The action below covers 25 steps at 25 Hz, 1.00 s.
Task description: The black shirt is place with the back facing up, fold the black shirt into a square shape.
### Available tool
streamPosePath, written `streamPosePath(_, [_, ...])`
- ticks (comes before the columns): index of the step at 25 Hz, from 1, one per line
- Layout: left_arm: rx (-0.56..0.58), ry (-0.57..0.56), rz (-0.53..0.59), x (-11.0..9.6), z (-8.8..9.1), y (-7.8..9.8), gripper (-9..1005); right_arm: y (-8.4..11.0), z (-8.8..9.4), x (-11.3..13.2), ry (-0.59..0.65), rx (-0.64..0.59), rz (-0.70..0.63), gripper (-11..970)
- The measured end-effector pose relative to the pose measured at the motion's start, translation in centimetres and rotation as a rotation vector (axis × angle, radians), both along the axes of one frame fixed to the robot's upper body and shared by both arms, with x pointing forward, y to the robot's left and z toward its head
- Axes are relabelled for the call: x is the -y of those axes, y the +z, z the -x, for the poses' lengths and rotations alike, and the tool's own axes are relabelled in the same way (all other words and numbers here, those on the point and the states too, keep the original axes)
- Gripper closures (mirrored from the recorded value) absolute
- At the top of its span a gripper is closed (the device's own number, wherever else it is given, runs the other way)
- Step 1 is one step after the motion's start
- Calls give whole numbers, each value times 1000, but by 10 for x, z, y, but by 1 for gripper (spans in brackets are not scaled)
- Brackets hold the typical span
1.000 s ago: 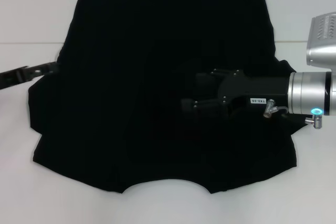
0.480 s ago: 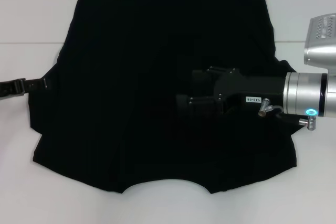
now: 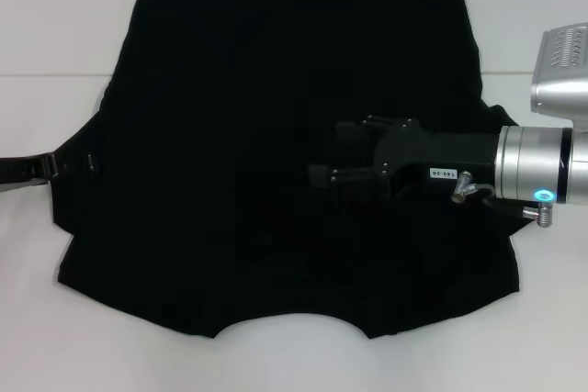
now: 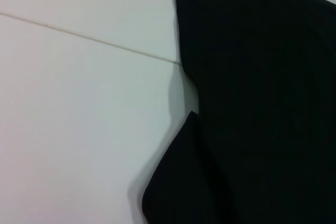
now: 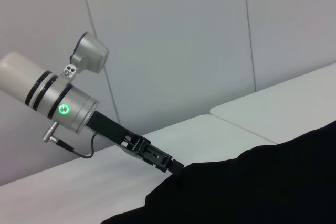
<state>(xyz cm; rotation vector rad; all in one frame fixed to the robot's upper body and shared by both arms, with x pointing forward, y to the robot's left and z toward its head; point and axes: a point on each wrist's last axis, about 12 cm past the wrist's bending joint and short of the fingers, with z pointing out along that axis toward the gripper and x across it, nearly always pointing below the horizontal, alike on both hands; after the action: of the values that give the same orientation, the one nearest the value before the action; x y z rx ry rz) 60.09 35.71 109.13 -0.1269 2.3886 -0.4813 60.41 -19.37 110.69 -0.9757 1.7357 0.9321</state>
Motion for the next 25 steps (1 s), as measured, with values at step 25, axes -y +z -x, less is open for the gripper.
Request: streamPosePath(25, [-32,8,-18,2,4,-13,49,0,0,1,0,1,2,19])
